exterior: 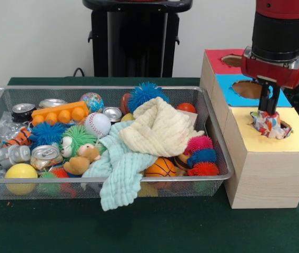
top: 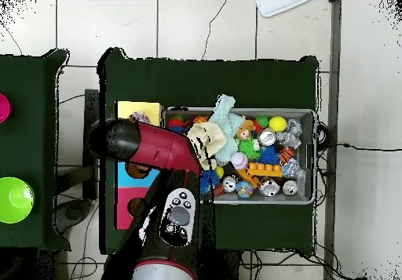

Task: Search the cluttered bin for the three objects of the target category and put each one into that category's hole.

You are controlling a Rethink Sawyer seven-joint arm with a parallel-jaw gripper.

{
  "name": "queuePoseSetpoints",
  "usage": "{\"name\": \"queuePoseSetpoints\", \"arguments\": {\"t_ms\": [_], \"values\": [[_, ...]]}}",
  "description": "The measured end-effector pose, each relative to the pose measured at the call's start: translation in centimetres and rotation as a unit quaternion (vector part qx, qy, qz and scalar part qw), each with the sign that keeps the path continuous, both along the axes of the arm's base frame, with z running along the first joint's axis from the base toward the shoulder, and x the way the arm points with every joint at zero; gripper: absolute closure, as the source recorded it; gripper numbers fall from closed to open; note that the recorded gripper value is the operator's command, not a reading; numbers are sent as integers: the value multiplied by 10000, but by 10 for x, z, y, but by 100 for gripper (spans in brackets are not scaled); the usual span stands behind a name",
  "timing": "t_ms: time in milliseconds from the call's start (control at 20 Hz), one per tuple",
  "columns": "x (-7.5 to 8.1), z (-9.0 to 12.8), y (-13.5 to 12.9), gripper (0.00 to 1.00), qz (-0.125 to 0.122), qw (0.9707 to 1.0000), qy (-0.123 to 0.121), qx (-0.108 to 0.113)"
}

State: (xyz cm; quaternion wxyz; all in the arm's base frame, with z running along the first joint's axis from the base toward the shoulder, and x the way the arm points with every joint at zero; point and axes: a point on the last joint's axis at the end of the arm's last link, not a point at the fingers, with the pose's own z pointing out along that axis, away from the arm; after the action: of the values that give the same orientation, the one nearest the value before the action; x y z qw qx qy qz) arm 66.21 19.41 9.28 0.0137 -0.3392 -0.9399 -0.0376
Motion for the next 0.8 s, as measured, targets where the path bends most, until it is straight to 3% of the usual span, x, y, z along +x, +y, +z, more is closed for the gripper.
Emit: {"name": "queuePoseSetpoints", "arguments": {"t_ms": [450, 800], "values": [[3, 0, 2, 100, -18, 10000, -92, 16], [13, -2, 14, 100, -80, 9992, -380, 105]]}}
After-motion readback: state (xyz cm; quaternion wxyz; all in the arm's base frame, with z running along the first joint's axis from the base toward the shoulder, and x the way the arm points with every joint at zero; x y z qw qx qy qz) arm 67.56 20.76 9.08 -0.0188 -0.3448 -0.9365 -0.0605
